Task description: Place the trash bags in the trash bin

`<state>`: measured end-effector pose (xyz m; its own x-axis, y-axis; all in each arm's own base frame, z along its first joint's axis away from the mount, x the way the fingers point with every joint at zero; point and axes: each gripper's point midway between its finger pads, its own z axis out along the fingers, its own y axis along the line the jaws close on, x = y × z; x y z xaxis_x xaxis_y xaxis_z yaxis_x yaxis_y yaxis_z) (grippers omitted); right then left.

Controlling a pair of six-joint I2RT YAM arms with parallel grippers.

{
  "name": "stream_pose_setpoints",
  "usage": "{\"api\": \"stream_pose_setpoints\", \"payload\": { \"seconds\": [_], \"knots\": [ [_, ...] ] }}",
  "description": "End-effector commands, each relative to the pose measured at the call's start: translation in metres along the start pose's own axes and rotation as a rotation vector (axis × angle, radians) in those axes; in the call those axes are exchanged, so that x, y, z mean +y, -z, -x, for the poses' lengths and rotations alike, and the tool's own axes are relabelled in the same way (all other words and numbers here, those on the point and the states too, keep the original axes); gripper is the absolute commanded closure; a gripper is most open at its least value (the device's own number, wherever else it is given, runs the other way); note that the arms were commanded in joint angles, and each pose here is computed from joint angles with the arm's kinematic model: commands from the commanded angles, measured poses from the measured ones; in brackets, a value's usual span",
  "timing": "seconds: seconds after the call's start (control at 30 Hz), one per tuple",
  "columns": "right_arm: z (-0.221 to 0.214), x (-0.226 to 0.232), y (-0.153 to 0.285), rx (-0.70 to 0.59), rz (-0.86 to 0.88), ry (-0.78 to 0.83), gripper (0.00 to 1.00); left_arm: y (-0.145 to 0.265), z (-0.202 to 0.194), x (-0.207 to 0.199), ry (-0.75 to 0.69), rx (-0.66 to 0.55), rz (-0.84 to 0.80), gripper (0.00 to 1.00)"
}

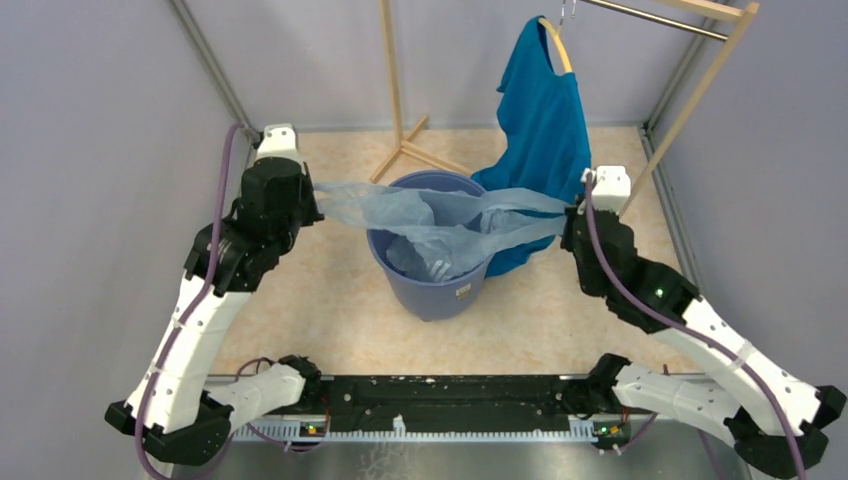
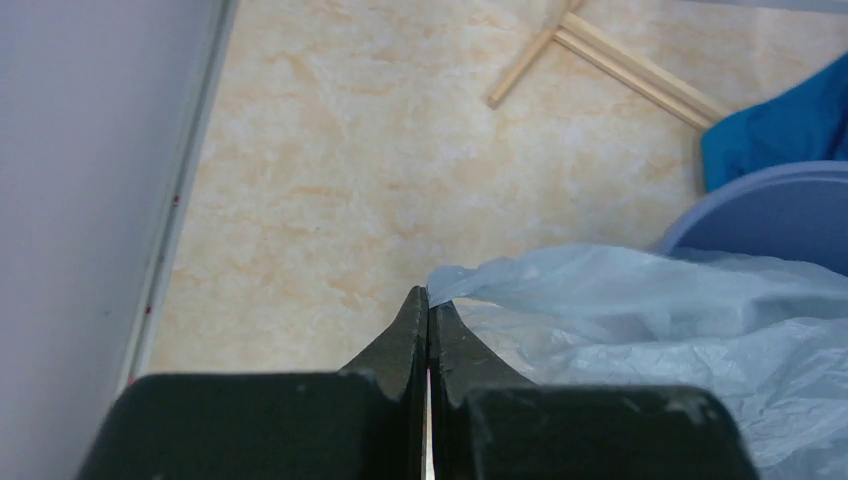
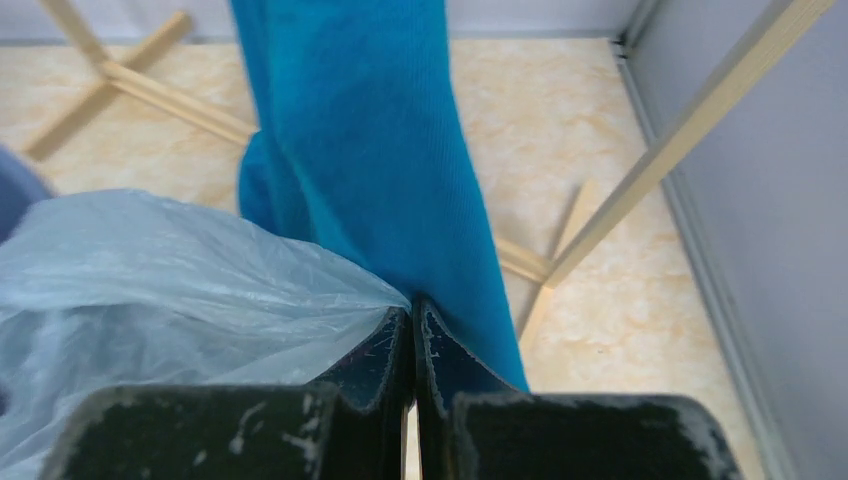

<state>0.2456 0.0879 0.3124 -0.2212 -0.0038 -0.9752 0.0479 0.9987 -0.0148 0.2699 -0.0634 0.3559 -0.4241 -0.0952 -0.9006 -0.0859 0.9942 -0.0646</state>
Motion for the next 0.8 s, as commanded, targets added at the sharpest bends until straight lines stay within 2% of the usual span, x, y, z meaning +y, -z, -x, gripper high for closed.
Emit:
{"api": "stream_pose_setpoints", "payload": {
  "seconds": [0.0,0.07,0.13,0.3,0.4,0.5,0.6,0.67,0.77],
  "knots": [
    [0.016,-0.023,-0.014,-0.002,-0.107,0.019,1.00,-0.013,-0.007,0.029,-0.078,0.005,0.181,1.00],
    [0.009,-0.024,-0.018,0.021,-0.097,0.021,1.00,-0.014,-0.026,0.041,-0.098,0.055,0.244,1.00],
    [0.006,-0.019,-0.017,0.037,-0.056,0.030,0.98,-0.010,-0.038,0.042,-0.094,0.078,0.223,1.00],
    [0.004,0.008,0.004,0.069,0.187,0.030,0.85,0.016,-0.039,0.005,-0.001,0.044,-0.074,0.98],
    [0.005,0.027,0.022,0.119,0.323,-0.018,0.82,0.032,-0.036,-0.018,0.037,0.033,-0.238,0.94],
    [0.002,0.048,0.040,0.218,0.442,-0.084,0.66,0.041,-0.033,-0.026,0.057,0.030,-0.300,0.92],
    [0.001,0.046,0.053,0.328,0.396,-0.221,0.43,0.048,-0.030,-0.029,0.074,0.018,-0.331,0.92],
    [0.000,0.039,0.061,0.384,0.338,-0.331,0.39,0.052,-0.029,-0.030,0.081,0.012,-0.346,0.92],
    [0.005,0.047,0.079,0.430,0.379,-0.502,0.30,0.054,-0.030,-0.030,0.089,0.008,-0.354,0.92]
  ]
}}
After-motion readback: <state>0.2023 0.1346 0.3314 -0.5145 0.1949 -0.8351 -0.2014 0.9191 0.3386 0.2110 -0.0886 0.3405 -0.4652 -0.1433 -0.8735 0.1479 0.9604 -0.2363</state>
